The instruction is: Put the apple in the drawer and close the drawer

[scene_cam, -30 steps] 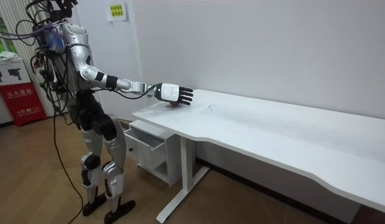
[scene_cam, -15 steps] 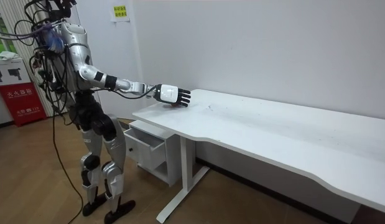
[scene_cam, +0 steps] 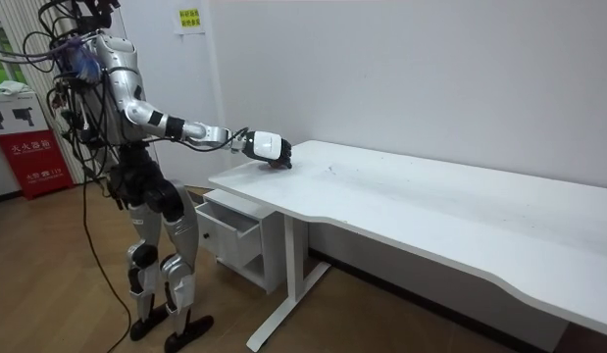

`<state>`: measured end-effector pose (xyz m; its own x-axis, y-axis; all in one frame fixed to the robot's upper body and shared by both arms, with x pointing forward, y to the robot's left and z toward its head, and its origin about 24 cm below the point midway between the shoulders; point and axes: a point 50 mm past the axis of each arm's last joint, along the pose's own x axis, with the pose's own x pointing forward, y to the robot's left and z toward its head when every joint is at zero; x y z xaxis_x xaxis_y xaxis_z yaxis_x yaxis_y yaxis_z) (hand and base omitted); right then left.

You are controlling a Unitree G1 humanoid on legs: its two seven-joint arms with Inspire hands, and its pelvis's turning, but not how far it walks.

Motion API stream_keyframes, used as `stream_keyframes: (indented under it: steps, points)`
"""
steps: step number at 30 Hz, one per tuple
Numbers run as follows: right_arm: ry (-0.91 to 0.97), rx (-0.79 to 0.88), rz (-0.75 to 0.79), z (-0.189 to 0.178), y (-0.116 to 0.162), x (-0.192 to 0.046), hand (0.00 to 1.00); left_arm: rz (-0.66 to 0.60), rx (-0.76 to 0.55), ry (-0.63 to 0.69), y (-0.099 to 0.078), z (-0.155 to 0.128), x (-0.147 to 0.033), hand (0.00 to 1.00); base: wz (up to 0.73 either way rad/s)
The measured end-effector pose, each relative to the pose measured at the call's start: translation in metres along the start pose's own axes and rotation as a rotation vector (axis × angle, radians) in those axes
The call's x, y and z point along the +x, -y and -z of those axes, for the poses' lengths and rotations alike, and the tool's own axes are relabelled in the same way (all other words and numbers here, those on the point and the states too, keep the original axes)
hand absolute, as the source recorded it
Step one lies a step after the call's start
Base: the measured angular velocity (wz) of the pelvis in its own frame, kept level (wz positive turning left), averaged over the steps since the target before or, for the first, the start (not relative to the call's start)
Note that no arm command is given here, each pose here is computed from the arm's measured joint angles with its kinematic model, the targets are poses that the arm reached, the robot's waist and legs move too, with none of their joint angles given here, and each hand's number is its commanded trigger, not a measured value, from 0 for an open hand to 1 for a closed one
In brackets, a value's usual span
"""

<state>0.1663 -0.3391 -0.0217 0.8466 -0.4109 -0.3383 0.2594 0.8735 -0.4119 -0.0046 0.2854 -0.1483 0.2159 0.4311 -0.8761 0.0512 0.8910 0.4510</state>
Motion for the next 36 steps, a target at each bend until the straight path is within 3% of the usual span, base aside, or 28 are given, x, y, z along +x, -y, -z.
stream_keyframes:
  steps: [20,26,36]
  points:
    - [0.008,-0.24,0.002,0.002,-0.005,0.003,1.0,0.007,0.011,-0.018,0.0,0.004,0.0,0.0,0.0]
    - [0.089,-0.293,-0.123,-0.018,-0.029,0.004,1.0,0.052,0.066,0.02,0.006,-0.009,0.003,0.0,0.05]
    - [0.294,-0.462,-0.451,-0.059,-0.094,-0.012,1.0,0.097,0.139,0.065,0.015,-0.024,0.004,0.0,0.02]
